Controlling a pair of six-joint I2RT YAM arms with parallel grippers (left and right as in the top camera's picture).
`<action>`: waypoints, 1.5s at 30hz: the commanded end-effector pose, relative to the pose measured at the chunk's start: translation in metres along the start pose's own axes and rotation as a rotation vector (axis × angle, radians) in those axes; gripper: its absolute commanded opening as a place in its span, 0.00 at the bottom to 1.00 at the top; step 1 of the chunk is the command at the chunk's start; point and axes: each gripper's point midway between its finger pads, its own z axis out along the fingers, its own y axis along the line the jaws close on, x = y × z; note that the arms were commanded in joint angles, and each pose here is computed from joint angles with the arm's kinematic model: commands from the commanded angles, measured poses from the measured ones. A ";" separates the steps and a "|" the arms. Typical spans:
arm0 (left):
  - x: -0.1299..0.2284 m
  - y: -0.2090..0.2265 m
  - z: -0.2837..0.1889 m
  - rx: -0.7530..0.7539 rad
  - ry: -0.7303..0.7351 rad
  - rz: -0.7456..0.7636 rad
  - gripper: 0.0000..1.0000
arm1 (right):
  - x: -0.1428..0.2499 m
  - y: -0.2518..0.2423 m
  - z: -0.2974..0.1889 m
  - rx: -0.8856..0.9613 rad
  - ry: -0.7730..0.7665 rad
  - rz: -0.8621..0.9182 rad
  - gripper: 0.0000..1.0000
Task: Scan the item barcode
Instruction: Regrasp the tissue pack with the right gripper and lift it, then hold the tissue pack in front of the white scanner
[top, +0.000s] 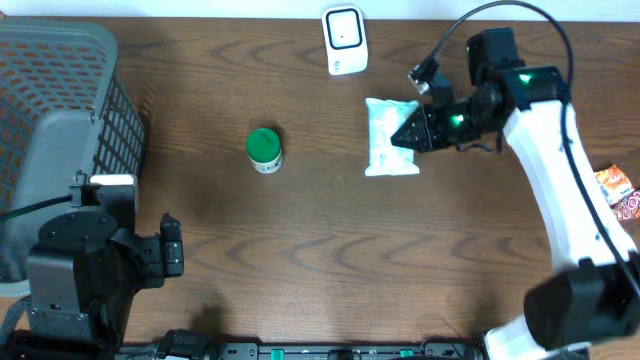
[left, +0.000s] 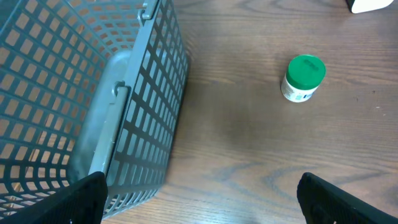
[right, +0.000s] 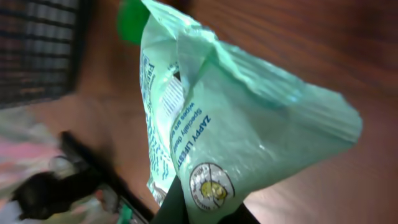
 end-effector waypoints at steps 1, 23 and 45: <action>0.000 0.002 0.000 -0.008 0.001 -0.008 0.98 | 0.002 -0.022 -0.015 0.353 -0.043 0.048 0.01; 0.000 0.002 0.000 -0.008 0.001 -0.008 0.98 | -0.168 -0.032 0.061 1.240 -0.448 -0.647 0.01; 0.000 0.002 0.000 -0.008 0.001 -0.008 0.98 | -0.265 -0.020 0.122 1.134 -0.900 -1.192 0.01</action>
